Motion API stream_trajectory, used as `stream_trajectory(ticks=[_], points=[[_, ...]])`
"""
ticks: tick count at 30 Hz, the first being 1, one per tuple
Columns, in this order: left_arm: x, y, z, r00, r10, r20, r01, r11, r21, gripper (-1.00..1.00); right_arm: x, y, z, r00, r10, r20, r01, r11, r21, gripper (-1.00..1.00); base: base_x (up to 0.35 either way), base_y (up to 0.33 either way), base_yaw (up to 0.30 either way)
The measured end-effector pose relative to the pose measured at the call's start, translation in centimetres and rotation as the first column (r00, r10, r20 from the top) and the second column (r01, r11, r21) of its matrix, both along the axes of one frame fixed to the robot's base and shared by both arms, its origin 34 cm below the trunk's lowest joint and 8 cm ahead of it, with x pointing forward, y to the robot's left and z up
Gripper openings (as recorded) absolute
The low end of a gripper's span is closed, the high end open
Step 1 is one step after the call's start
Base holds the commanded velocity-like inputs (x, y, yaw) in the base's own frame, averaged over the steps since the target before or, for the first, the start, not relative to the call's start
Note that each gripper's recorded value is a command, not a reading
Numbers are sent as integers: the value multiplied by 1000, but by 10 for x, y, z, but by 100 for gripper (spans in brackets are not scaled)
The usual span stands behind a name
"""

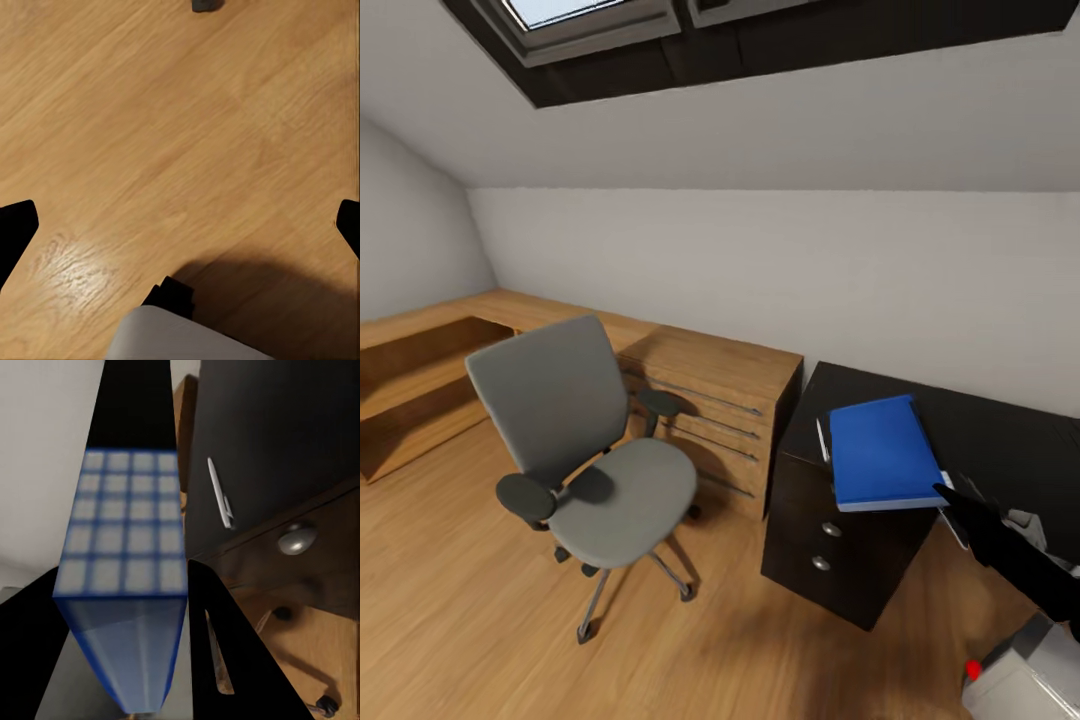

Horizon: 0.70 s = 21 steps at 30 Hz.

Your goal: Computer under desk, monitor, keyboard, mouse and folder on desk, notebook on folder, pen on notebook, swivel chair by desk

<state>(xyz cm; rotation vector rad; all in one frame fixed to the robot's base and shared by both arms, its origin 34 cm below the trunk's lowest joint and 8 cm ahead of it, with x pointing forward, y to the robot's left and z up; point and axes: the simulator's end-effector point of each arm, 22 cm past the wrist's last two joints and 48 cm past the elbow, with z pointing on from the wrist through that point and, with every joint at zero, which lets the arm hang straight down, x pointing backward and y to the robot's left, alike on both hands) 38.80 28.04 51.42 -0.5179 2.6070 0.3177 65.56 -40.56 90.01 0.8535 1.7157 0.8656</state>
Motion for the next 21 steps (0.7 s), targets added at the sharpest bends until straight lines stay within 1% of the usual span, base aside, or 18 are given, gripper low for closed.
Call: stream_trajectory(ticks=[7, 17, 21], points=[[0, -1, 11, 1000, 1, 0, -1, 1000, -1, 100, -1, -4, 13, 1000, -9, 3, 9, 1000, -1, -100, 0, 0, -279], [1, -1, 28, 1000, 2, 4, -2, 1000, -2, 100, -2, -5, 32, 1000, -12, 10, 12, 1000, -1, -100, 0, 0, -279], [2, 0, 29, 1000, 2, 10, -2, 1000, 0, 100, -2, -5, 33, 1000, -12, 13, 12, 1000, -1, -100, 0, 0, -279]])
